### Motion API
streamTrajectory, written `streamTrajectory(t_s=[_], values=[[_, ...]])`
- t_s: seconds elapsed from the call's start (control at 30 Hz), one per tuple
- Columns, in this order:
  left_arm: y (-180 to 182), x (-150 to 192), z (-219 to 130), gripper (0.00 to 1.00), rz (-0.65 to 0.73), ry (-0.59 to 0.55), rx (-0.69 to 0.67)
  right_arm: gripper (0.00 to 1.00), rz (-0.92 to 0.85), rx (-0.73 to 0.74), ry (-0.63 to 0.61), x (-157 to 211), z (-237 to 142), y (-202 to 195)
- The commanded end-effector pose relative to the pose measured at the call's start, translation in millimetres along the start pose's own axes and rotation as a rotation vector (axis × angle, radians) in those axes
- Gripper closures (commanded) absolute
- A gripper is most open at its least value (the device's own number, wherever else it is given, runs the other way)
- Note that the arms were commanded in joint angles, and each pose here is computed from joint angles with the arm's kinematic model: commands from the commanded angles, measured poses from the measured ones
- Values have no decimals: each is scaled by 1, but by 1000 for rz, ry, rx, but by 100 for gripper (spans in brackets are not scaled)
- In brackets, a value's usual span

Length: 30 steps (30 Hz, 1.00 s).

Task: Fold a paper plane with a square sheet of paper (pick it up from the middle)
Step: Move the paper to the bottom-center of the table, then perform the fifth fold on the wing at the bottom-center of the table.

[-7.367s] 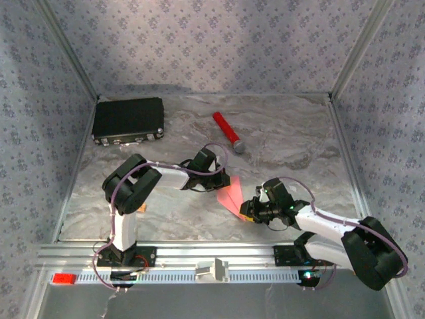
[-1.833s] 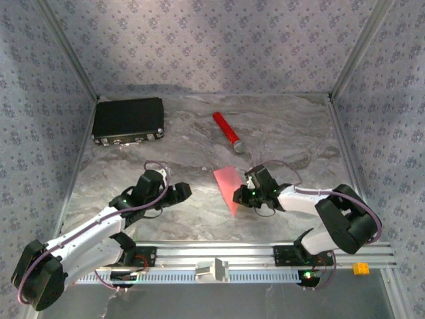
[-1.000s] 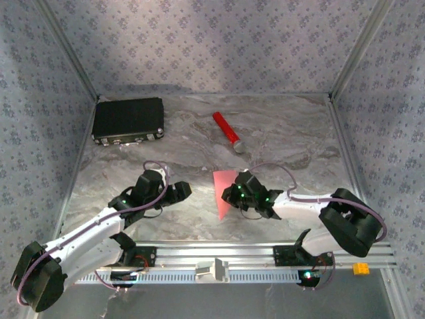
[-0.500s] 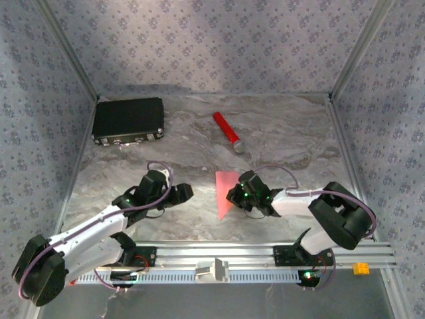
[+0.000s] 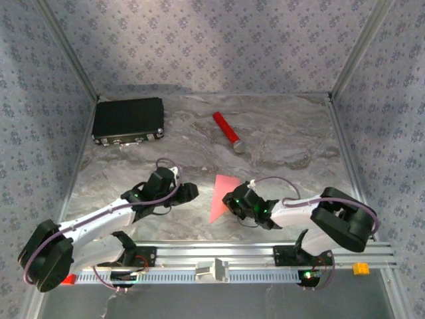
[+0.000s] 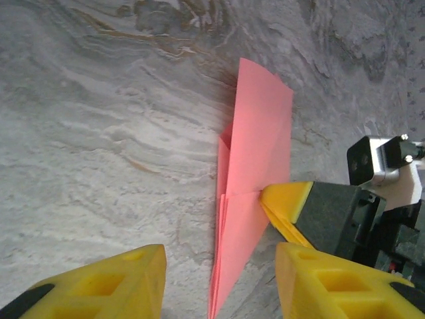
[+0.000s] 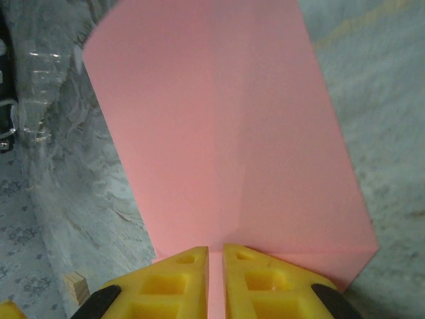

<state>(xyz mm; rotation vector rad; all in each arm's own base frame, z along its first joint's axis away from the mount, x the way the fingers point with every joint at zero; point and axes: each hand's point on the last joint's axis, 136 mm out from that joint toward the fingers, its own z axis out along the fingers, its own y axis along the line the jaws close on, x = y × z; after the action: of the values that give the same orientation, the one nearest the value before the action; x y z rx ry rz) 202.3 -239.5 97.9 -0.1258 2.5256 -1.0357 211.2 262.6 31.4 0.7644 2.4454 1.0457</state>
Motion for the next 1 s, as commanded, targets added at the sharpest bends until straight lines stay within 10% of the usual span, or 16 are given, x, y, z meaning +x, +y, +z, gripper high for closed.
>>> streamTrajectory(t_s=[0.0,0.37,0.97], values=[[-26,-7,4,58,37,-8,59,86,-152,44,1,-13,-14,1],[-61,11,57,85,100,123,94,85,-245,65,28,-41,-45,-28],[-32,24,112,91,23,230,-11,82,-271,28,87,-42,-48,-28]])
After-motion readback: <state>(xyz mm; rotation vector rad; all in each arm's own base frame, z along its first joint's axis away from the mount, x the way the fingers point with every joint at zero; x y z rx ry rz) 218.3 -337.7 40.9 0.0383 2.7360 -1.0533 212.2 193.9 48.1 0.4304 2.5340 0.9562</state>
